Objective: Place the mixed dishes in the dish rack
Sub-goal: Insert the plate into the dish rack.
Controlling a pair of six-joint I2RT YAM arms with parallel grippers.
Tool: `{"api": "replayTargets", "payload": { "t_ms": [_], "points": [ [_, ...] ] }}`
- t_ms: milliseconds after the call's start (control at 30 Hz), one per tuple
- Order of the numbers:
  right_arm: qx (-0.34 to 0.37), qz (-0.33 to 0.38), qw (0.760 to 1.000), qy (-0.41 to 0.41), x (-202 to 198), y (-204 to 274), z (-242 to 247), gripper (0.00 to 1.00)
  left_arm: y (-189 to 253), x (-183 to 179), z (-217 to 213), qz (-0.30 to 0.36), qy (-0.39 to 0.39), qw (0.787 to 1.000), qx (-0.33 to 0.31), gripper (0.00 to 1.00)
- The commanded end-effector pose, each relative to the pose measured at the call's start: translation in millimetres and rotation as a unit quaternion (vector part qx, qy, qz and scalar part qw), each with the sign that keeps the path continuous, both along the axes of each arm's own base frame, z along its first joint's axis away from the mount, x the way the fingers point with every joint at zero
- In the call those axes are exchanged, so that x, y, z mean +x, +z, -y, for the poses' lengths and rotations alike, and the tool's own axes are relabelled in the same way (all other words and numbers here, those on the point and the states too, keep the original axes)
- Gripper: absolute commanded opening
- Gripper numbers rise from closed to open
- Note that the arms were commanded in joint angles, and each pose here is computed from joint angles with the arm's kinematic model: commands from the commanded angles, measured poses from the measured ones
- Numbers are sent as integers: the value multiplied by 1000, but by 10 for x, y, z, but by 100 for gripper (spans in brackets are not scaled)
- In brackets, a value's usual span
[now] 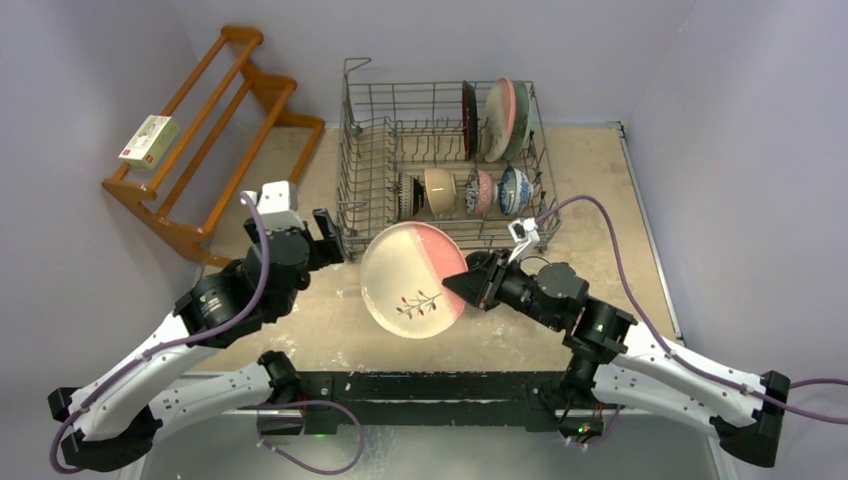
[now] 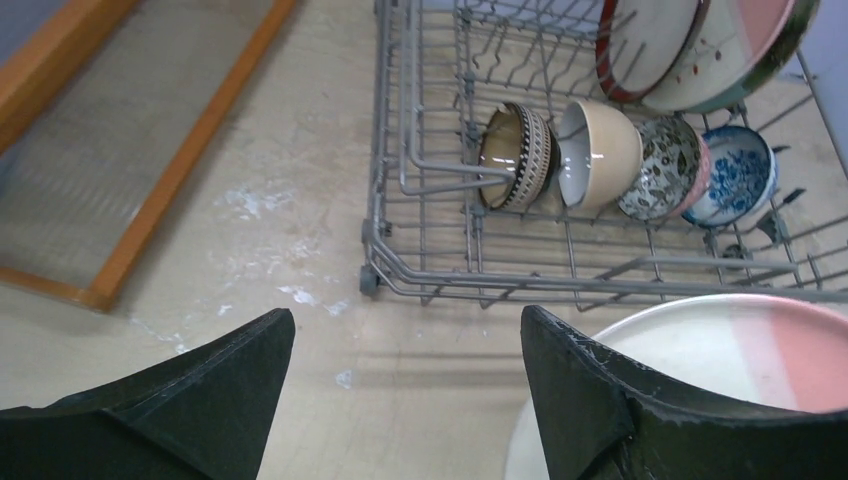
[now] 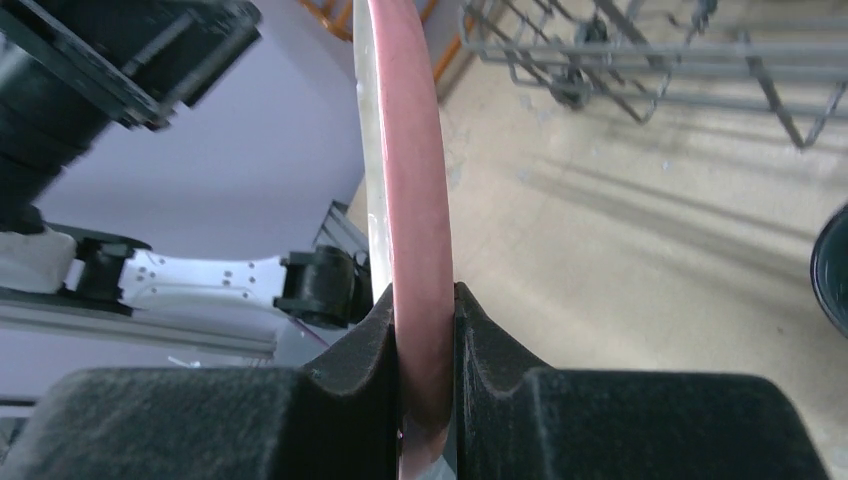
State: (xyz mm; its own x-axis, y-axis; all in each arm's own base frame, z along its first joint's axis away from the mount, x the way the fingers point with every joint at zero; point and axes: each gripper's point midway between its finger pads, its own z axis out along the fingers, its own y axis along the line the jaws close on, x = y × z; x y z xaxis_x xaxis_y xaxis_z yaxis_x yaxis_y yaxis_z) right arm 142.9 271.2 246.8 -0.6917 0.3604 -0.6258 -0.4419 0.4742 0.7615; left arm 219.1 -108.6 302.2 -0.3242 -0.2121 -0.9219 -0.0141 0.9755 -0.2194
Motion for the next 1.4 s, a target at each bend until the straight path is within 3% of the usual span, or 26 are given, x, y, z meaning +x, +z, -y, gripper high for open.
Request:
{"api": "replayTargets", "payload": {
  "t_ms": [0,267,633,1100,1367],
  "points": [
    [118,106,987,-41,141,1271,67,0,188,15,-303,44,58,997,15,81],
    [101,155,974,-131,516,1881,125,0,171,-4,-495,84,93,992,-2,81],
    [46,218,938,-266,1104,2493,149,0,10,-2,-485,66,95,993,14,81],
    [-41,271,881,-385,2096,2649,252,0,-5,24,-500,66,87,994,11,81],
    [-135,284,837,-447,2725,2422,237,0,-13,58,-506,67,82,994,14,81]
  ]
}}
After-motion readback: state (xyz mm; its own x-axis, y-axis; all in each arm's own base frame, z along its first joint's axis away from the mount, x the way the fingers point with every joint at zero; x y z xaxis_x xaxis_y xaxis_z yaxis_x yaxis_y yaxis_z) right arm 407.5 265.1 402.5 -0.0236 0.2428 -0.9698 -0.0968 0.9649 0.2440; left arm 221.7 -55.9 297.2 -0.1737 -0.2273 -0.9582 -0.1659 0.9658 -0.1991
